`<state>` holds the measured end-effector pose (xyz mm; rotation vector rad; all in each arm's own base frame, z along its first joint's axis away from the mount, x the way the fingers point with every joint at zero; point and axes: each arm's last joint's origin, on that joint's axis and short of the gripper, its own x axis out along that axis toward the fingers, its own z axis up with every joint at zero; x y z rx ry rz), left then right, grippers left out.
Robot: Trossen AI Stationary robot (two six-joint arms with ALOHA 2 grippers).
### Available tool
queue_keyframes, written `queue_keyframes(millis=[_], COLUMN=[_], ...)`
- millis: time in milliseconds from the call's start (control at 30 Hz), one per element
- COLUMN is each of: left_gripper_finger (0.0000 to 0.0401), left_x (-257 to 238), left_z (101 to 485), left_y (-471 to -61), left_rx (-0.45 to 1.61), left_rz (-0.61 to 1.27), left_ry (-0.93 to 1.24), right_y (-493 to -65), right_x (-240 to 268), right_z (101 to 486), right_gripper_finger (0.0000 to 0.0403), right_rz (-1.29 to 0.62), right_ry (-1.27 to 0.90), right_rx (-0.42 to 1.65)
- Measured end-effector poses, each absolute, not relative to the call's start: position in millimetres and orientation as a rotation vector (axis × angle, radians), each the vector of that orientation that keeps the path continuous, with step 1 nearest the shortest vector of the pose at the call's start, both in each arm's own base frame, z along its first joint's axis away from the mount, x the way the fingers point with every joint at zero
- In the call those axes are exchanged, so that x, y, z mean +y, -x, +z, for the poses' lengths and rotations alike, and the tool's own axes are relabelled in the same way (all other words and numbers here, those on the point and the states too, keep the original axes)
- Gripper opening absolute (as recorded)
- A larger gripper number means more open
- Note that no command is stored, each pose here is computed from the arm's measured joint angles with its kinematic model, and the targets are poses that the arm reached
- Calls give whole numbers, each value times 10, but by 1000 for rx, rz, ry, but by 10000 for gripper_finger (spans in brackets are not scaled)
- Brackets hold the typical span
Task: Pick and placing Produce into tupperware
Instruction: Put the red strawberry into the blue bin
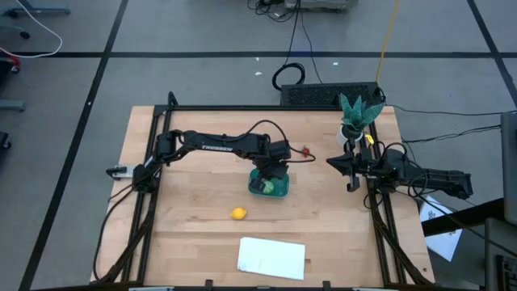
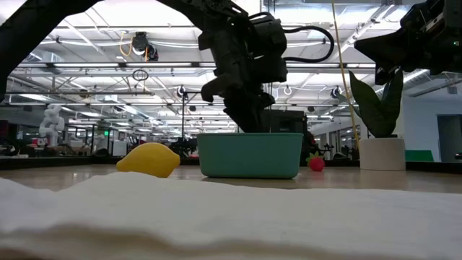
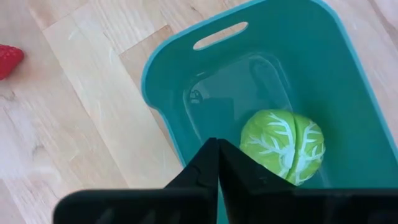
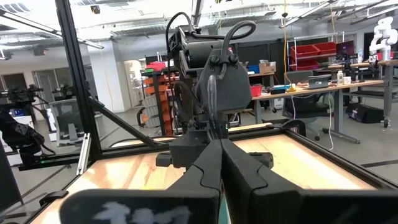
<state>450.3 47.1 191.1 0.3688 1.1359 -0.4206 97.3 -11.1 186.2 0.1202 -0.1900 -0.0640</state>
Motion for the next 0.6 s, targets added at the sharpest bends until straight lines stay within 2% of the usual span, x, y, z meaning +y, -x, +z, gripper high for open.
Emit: queue_keyframes(millis=[233,600], left_gripper_finger=[6,5], left_x=[488,460], left_z=[2069,2926], left_y=[-4388,-3962], left_rx=[1211,1127], left_rz=[-341,-237], left_ry=[-434,-465], right_y=[-973,-974], right_x=[-111,-111], right_z=[1861,1862], right_gripper_finger=[0,0], right_rz=[-64,-63], right_ry=[-120,-124], right_rx=[-190,-190])
